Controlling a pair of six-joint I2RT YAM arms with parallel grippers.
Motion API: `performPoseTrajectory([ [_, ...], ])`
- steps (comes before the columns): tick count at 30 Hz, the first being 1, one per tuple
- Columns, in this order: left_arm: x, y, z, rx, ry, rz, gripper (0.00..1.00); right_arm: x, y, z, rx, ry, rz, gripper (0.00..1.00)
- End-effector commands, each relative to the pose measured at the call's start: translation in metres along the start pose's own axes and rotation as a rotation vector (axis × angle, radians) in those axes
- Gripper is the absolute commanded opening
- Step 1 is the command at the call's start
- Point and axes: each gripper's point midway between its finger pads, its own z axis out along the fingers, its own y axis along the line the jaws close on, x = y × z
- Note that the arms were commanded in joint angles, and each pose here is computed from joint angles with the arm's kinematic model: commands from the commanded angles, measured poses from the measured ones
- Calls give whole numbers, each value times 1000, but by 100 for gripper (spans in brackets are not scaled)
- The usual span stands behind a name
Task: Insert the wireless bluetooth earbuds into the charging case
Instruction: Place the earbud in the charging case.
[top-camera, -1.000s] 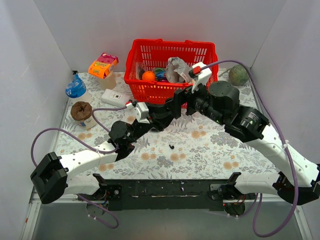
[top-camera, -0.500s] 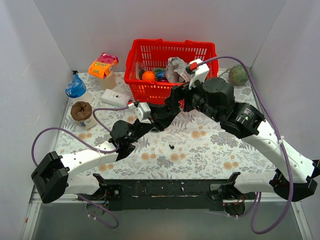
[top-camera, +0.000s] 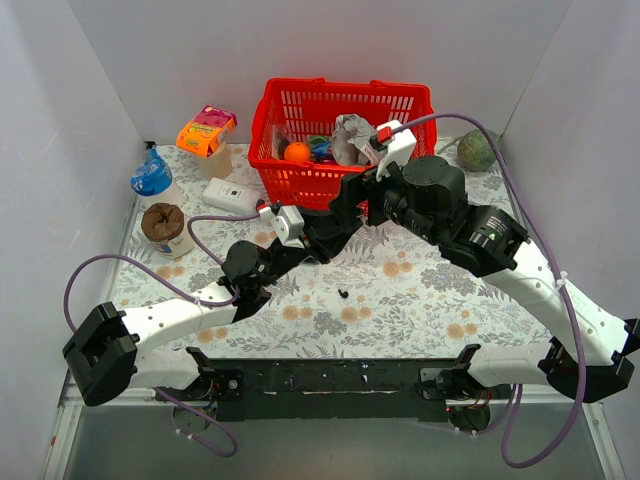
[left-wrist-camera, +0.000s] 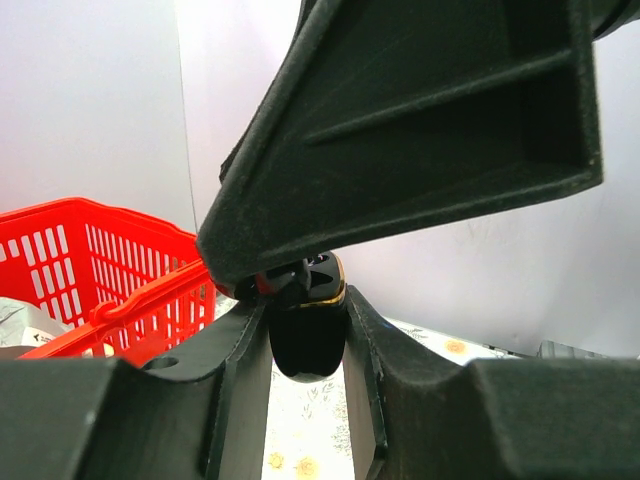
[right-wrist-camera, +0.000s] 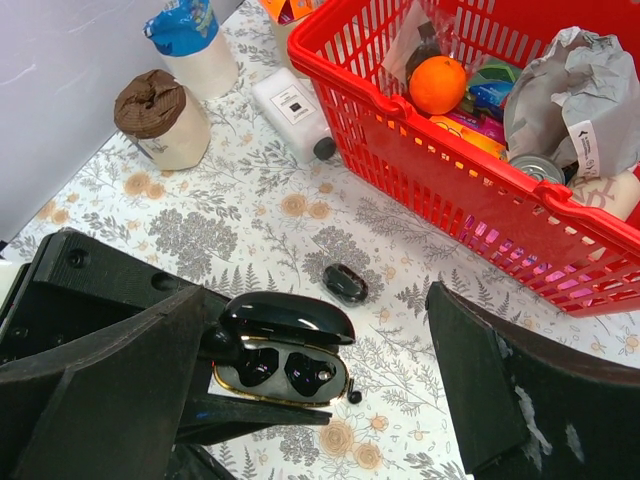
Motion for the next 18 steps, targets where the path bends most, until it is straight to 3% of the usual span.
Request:
performPoseTrajectory([
  [1,-37,-1,7,-2,-97,29,0,-4,-6,-15,15,-15,-10,98],
  [18,-44,-3,3,1,-118,28,0,-2,-17,-25,51,-22,-27,98],
])
